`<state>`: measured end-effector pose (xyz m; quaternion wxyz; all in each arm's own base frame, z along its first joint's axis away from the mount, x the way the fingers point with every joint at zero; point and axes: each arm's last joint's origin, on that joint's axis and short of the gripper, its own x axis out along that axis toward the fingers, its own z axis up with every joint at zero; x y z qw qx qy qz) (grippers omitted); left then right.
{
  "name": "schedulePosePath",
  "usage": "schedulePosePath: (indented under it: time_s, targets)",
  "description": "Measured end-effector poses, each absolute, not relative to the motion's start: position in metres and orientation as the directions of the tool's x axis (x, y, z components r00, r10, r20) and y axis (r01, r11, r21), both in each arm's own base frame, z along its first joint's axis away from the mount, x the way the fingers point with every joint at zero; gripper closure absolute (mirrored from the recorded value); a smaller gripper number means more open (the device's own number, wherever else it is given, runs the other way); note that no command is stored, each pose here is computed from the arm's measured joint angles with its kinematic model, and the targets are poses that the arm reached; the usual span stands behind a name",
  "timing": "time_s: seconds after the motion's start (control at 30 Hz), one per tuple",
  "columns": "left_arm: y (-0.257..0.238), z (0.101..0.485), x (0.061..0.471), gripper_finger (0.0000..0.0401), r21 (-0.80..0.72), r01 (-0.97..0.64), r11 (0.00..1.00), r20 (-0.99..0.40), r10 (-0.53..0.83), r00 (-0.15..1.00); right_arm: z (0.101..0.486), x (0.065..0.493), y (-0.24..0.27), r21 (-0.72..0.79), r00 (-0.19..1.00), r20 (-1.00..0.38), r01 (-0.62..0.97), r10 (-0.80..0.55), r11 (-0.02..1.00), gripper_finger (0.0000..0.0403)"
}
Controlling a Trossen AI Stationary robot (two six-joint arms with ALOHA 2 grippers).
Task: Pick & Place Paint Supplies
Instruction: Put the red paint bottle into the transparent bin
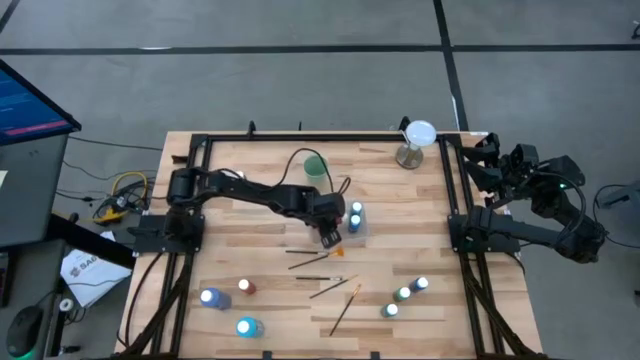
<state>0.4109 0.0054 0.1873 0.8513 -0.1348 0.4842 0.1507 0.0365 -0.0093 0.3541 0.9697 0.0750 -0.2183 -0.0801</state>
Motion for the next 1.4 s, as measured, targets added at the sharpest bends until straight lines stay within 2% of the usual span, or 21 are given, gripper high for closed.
schedulePosePath:
  time_s: [0.33,0.53,0.7,1.0,1.2,1.4]
  targets:
    - [0.007,0.269,0.388,0.0289,-0.157,-0.339,0.927,-0.716,0.13,0.686,0.354,0.037,-0.009,0.181,0.892,0.411,0.122,-0.188,0.976,0.023]
    - [0.004,0.331,0.371,0.0289,-0.186,-0.223,0.957,-0.431,0.124,0.894,0.354,0.037,-0.009,0.181,0.892,0.411,0.122,-0.188,0.976,0.023]
    - [0.0,0.36,0.343,0.0288,-0.224,-0.102,0.969,-0.156,0.068,0.985,0.354,0.037,-0.009,0.18,0.892,0.412,0.122,-0.188,0.976,0.023]
    - [-0.015,0.355,0.29,0.0288,-0.243,0.062,0.968,0.171,-0.02,0.985,0.354,0.037,-0.009,0.18,0.892,0.412,0.122,-0.188,0.976,0.023]
    - [-0.03,0.312,0.264,0.0288,-0.147,0.101,0.984,0.127,-0.083,0.989,0.354,0.037,-0.009,0.181,0.892,0.411,0.122,-0.188,0.976,0.023]
    - [-0.04,0.269,0.239,0.0288,-0.172,0.163,0.972,0.224,-0.123,0.967,0.354,0.037,-0.009,0.181,0.892,0.412,0.122,-0.188,0.976,0.023]
